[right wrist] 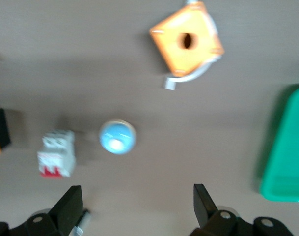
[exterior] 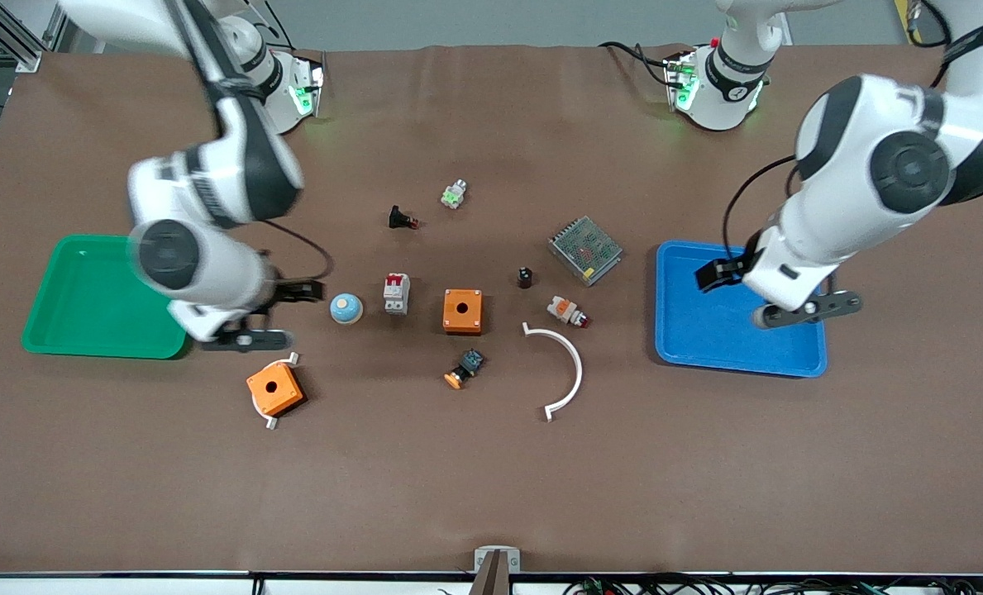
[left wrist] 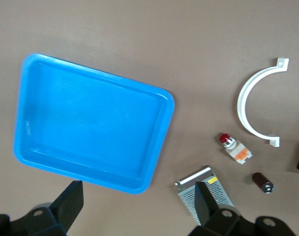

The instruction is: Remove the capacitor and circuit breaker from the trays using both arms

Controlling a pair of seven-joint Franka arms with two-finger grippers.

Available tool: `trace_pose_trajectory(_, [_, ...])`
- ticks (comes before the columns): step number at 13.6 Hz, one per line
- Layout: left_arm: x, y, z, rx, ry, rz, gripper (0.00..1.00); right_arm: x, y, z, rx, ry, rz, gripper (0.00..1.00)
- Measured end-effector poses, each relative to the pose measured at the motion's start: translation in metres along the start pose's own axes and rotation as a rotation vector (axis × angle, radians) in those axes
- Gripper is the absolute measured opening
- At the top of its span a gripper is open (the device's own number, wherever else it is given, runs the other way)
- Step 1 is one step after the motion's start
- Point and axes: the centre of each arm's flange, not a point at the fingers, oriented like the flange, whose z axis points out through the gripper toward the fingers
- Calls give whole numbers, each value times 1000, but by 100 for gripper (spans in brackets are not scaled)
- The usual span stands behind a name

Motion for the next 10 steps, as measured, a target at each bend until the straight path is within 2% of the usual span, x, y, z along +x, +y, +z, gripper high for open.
trace_pose_trajectory(3, [-6, -56, -41, 19, 17, 44, 100, -26, 99, -43, 38, -45, 1, 100])
trace_pose_trajectory(6, [-16, -107, -74, 6, 21, 77, 100, -58, 187, -71, 72, -64, 10, 100])
trace_pose_trajectory(8, [-21, -132, -94, 2, 50, 75, 100, -71, 215, -86, 88, -62, 33, 100])
trace_pose_trajectory(10, [-22, -144, -114, -1, 84, 69, 100, -71, 210, -104, 82, -29, 24, 100])
